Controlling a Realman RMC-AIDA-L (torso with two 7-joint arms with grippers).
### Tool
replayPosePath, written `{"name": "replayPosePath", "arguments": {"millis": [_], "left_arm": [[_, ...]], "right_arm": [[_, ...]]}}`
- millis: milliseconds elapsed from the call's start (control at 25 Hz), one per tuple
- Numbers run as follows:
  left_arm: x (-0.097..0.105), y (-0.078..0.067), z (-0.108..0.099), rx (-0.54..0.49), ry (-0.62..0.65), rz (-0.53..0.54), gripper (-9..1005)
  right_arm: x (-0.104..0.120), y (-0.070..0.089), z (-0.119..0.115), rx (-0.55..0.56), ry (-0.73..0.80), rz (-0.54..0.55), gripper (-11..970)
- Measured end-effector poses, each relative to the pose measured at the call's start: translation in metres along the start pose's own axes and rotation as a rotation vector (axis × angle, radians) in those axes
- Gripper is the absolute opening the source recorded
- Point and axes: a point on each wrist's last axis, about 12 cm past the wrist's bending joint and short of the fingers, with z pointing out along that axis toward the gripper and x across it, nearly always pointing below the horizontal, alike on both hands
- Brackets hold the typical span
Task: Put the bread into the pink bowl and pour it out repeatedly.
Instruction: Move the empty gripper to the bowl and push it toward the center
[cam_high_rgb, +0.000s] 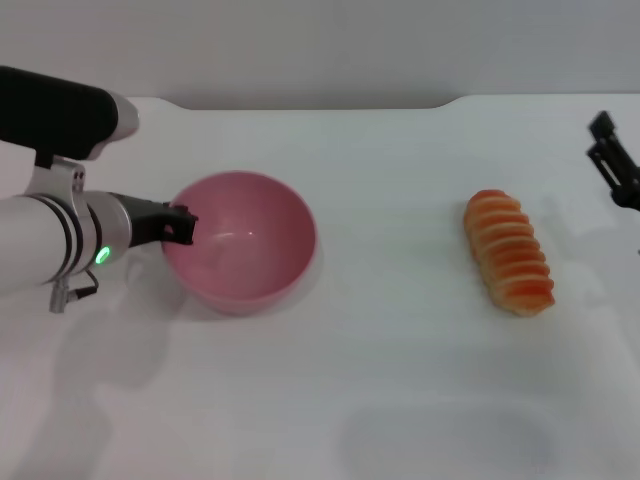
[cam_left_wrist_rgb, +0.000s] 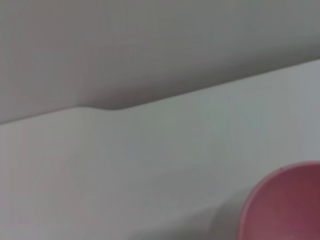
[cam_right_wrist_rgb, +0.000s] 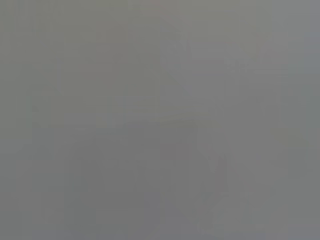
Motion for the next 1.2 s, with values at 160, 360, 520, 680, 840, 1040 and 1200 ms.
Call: {"name": "replayPosePath", "arguments": {"millis": [160, 360, 520, 680, 840, 1040, 1200], "left_arm": [[-0.006, 0.001, -0.004, 0.0, -0.01, 0.003, 60], [-0.01, -0.001, -0.003, 0.003, -0.013, 0.03, 57], [-0.012, -0.002, -0.002, 0.005, -0.015, 0.035, 56], [-0.015, -0.003, -0.002, 0.008, -0.021, 0.04, 55], [-0.019, -0.005, -0.001, 0.011, -0.026, 0.05, 54], [-0.021, -0.006, 0.001, 0.012, -0.022, 0.057, 53], [-0.021, -0.006, 0.002, 0.011, -0.022, 0.059, 53]], "right_arm": [[-0.01, 0.003, 0.016, -0.058, 0.138, 0.094, 814], [-0.022, 0.013, 0.038, -0.01, 0.368, -0.011, 814], [-0.032, 0.025, 0.054, 0.101, 0.549, -0.088, 815], [-0.033, 0.036, 0.065, 0.122, 0.688, -0.053, 815], [-0.032, 0.048, 0.07, 0.059, 0.744, 0.001, 815], [-0.03, 0.057, 0.073, 0.046, 0.808, 0.047, 815], [-0.027, 0.058, 0.071, 0.05, 0.834, 0.065, 815]]}}
